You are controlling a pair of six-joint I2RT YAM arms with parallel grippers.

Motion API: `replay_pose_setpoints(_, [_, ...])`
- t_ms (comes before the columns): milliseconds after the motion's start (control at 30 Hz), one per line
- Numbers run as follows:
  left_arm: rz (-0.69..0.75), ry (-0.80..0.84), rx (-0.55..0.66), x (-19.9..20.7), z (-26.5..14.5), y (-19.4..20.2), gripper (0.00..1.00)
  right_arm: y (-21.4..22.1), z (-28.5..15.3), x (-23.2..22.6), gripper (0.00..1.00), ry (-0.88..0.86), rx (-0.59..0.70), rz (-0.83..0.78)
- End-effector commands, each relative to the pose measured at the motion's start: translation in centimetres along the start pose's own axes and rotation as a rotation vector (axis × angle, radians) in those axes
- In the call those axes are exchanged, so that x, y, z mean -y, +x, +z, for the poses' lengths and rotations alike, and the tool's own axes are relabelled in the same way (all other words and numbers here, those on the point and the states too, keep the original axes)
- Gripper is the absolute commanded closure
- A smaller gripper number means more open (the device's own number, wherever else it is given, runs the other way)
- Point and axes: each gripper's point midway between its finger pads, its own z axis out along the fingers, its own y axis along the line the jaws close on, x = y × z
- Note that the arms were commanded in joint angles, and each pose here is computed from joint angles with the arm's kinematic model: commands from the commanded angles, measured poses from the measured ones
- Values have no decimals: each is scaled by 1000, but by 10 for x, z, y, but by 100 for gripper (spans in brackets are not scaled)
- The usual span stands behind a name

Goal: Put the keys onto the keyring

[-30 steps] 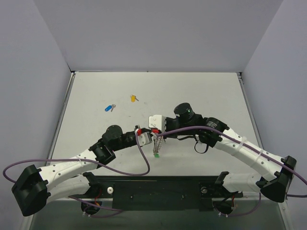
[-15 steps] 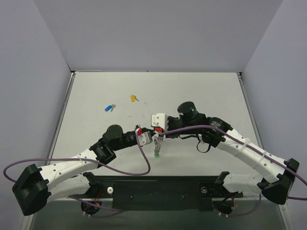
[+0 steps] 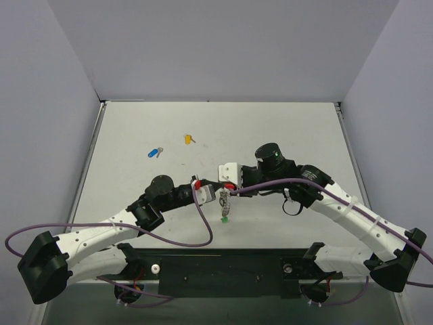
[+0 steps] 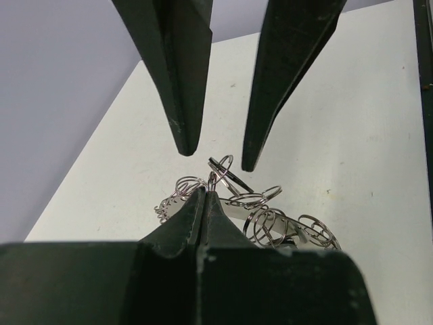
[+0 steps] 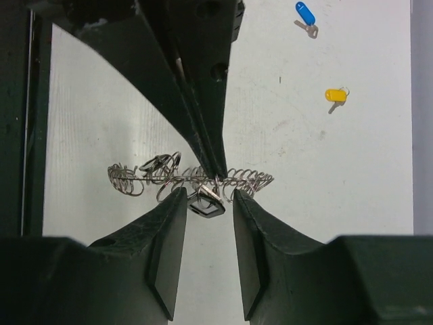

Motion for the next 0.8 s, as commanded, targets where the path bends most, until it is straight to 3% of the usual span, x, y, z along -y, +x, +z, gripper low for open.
replay_pose_setpoints(0, [34,-61,113,-24,5,-45,100,-9,-18,-3,70,-30,20,-118])
replay_pose_setpoints(633, [28,-63,106,-24,5,-44,100,-2,-5,5,81,20,-24,-157])
replay_pose_setpoints(767, [28,-62,108,-24,4,-45,100,-2,-5,5,89,26,-26,-159])
